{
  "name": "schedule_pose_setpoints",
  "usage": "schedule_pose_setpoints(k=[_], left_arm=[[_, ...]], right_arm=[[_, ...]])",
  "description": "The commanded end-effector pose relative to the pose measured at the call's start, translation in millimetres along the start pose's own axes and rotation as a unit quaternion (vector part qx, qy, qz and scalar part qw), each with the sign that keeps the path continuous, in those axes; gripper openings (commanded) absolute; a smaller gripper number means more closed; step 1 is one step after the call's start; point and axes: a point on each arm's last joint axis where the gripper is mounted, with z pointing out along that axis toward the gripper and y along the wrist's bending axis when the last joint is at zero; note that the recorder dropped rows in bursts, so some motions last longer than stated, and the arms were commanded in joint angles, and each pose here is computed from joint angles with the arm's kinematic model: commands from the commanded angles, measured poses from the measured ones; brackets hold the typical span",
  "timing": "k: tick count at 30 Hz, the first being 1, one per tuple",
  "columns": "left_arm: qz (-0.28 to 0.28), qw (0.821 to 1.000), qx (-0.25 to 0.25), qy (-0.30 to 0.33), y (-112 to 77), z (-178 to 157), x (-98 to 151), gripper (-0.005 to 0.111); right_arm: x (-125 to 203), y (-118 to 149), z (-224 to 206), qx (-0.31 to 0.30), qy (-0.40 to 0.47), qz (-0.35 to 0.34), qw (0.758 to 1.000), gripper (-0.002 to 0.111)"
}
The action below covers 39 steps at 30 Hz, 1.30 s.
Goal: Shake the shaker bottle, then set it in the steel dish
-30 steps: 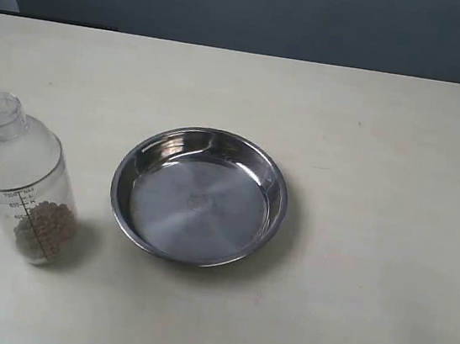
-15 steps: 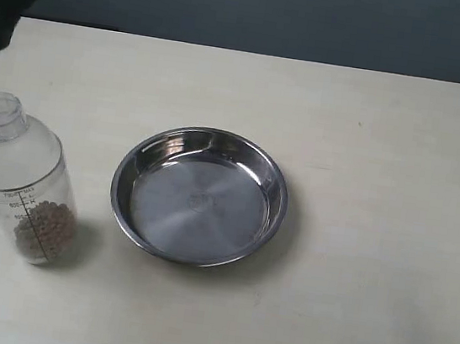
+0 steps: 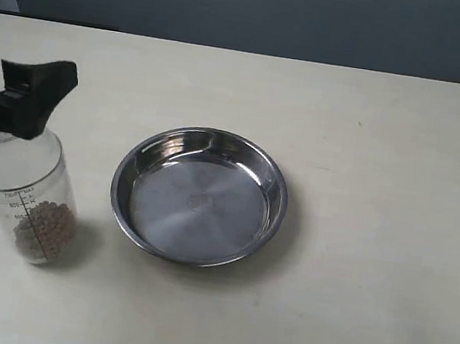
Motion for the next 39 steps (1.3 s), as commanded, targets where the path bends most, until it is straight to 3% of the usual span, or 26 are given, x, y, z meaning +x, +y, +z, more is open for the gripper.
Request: schedule_pose_setpoints(k=[1,10,19,24,39], left_arm=[[-0.014,1.000,-0.001,0.008,1.0,-0.9,16.1,0.106],[-0.049,0.998,0.027,-0.031,5.1,-9.8,57.9,0.106],[-0.071,0.997,0.016,0.031,7.6,-2.7,79.4,0.106],[-0.056,0.996,0.032,0.054,4.3,2.6,85.7,0.105],[-0.052,0.989,0.009,0.135,7.3,21.5,112.2,0.105]], right_arm=[[-1.0,-0.2,-0.3,0.001,-0.008,-0.002,1.000,-0.001],[-1.0,-0.2,-0.3,0.001,-0.008,-0.002,1.000,-0.001],[-1.0,-0.2,-0.3,0.001,-0.008,-0.002,1.000,-0.001],[-1.0,-0.2,-0.3,0.001,-0.008,-0.002,1.000,-0.001],[-1.0,-0.2,-0.3,0.001,-0.008,-0.002,1.000,-0.001]])
